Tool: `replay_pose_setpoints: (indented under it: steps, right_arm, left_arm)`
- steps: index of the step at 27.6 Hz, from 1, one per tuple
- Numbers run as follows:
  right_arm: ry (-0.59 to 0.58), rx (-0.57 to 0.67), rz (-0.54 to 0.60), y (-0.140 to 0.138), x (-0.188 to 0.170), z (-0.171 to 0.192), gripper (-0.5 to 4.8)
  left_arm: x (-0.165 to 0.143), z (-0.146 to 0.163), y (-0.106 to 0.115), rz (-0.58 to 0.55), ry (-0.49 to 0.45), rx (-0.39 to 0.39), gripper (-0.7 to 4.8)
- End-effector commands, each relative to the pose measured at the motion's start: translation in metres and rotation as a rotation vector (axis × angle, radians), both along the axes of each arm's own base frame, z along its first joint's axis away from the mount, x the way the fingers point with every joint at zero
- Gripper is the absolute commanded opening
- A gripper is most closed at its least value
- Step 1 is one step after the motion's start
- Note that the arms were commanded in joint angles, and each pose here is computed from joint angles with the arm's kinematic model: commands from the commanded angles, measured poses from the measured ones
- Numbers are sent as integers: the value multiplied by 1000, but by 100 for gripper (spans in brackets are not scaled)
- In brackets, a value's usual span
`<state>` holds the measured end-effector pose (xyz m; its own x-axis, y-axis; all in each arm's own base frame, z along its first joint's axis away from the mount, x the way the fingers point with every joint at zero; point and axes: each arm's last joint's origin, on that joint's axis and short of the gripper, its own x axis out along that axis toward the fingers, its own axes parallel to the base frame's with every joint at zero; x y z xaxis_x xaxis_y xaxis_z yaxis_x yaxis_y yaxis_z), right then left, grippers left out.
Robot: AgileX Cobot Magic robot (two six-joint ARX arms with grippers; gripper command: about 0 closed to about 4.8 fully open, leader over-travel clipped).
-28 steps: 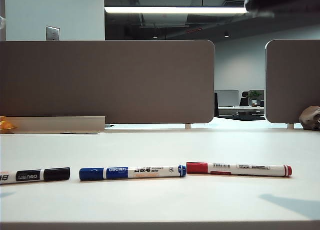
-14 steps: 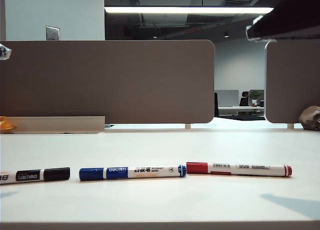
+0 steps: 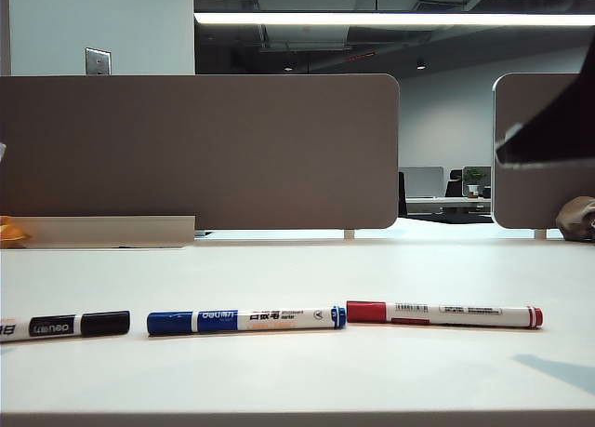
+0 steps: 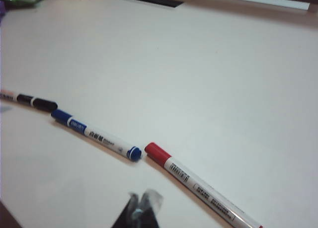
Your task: Pick up the markers one by one and line them up horizontally in a straight line on the table.
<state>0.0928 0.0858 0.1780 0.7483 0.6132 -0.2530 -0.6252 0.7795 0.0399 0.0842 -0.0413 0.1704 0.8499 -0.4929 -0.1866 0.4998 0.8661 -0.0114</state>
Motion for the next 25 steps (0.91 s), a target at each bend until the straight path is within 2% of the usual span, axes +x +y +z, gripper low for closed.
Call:
replay_pose_setpoints:
  steps: [1,10,16,25]
  right_arm:
    - [-15,-19,32,0,-1,-3,-5]
    - [23,-87,37,-1,-2,-13,-5]
    - [54,-119,39,-3,-4,-26,-5]
    - [88,-150,40,-5,-6,-41,-5]
  left_arm:
    - [1,-1,0,16,-14,15,-6]
    - [2,-3,4,134,-21,70,-6]
    - [4,-23,3,127,33,96,-6]
    - [5,-26,3,140,36,103,-6]
